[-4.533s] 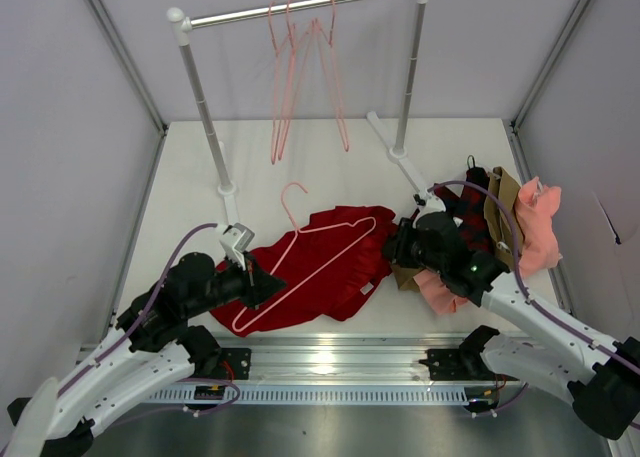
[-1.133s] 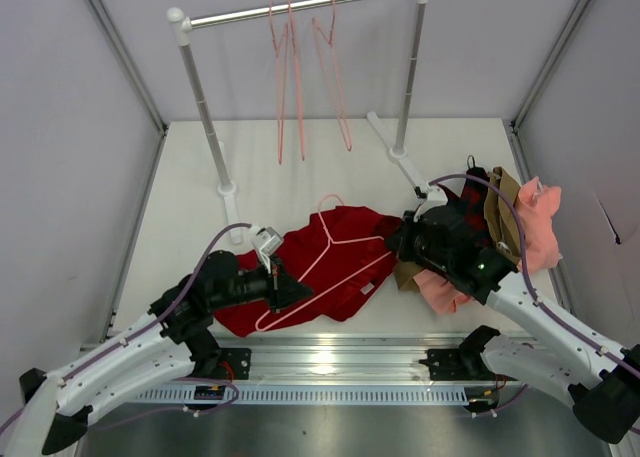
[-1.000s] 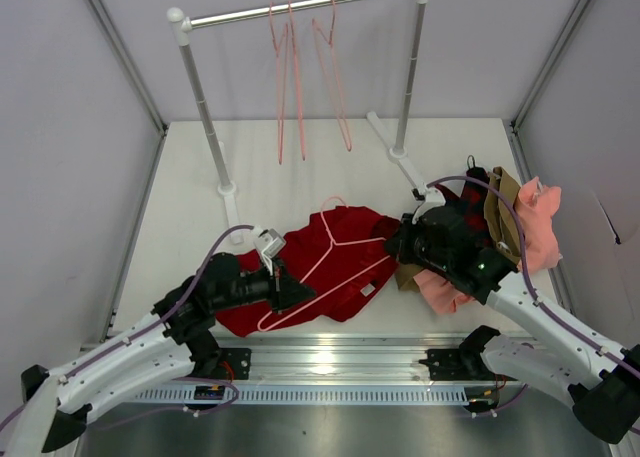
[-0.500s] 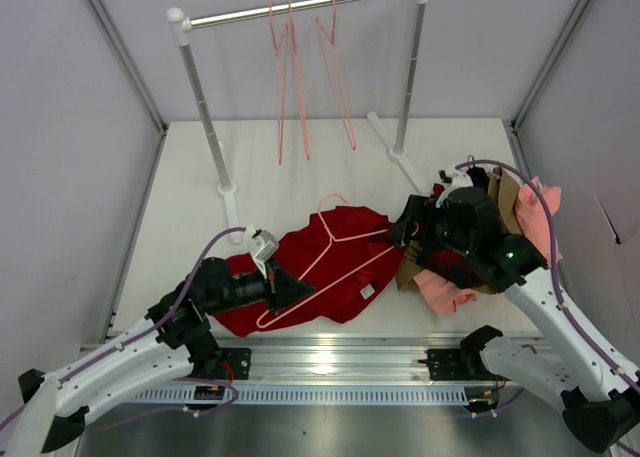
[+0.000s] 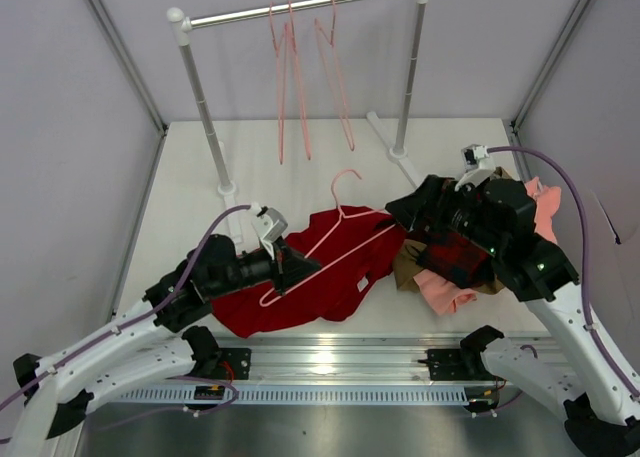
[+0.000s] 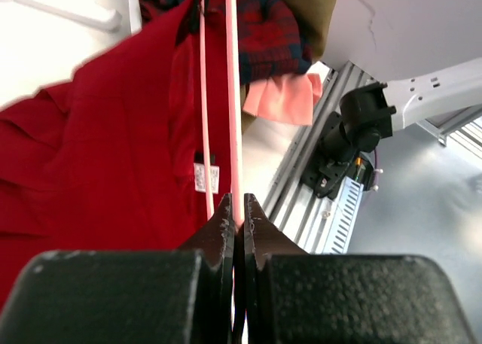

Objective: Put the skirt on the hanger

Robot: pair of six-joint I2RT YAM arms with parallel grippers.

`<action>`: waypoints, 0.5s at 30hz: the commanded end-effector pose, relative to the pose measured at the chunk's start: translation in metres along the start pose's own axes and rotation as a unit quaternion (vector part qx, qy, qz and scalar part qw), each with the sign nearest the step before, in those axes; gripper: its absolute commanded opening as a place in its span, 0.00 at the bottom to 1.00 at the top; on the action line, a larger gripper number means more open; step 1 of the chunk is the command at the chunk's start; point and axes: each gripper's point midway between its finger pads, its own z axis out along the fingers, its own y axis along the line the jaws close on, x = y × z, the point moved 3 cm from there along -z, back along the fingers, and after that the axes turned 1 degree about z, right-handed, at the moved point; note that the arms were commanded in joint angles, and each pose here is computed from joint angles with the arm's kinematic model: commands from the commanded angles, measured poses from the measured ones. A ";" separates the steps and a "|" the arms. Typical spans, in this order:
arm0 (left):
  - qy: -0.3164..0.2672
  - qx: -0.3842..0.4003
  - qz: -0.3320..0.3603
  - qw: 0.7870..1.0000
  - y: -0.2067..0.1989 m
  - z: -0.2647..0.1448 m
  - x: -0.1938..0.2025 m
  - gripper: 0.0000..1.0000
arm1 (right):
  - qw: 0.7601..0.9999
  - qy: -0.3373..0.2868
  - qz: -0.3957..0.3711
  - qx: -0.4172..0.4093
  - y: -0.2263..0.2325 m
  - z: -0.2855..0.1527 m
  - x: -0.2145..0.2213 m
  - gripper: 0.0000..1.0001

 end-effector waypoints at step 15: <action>-0.036 -0.010 0.040 0.998 -0.003 0.046 -0.048 0.00 | 0.967 -0.061 -0.049 -0.241 0.074 0.019 0.035 0.95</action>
